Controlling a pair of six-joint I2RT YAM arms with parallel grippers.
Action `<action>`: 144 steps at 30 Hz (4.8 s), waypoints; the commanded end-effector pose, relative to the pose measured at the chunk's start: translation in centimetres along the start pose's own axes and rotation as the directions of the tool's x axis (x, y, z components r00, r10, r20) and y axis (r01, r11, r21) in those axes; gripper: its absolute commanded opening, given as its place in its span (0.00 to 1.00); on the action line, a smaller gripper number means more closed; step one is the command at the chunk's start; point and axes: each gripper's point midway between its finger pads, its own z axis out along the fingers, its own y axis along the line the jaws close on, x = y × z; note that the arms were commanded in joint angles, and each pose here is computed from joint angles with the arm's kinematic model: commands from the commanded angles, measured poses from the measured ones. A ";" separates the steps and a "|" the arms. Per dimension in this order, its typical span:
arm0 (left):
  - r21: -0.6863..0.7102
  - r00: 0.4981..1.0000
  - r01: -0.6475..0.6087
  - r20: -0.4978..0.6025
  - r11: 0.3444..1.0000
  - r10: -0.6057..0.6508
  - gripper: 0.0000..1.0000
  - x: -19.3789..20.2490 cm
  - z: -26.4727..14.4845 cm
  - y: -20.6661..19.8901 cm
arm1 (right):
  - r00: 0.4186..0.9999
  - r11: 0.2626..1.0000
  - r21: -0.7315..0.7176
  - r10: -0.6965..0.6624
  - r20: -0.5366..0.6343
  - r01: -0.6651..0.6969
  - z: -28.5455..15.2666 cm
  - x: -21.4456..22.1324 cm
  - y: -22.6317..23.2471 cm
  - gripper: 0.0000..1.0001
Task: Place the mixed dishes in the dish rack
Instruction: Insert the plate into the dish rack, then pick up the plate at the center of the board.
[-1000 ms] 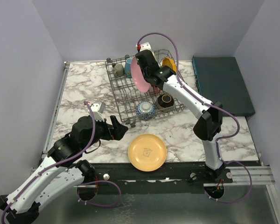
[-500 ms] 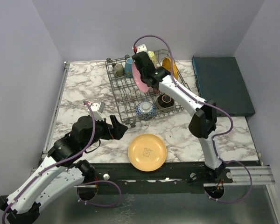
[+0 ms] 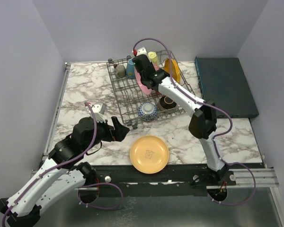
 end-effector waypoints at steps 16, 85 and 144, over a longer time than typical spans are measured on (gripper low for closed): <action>-0.020 1.000 -0.008 0.030 1.000 0.008 0.99 -0.7 0.0 0.4 | 0.999 0.997 0.071 0.000 0.045 -0.003 1.0 -1.2 -0.3 0.00; -0.044 1.000 0.004 0.008 0.999 -0.004 0.99 -0.6 0.8 1.1 | 0.994 0.992 -0.099 0.066 -0.088 -0.075 2.5 4.2 4.9 0.66; -0.069 1.000 0.008 -0.022 0.998 -0.010 0.99 0.0 1.5 1.5 | 0.965 0.952 -0.161 0.261 -0.016 -0.260 -2.9 0.2 0.6 0.74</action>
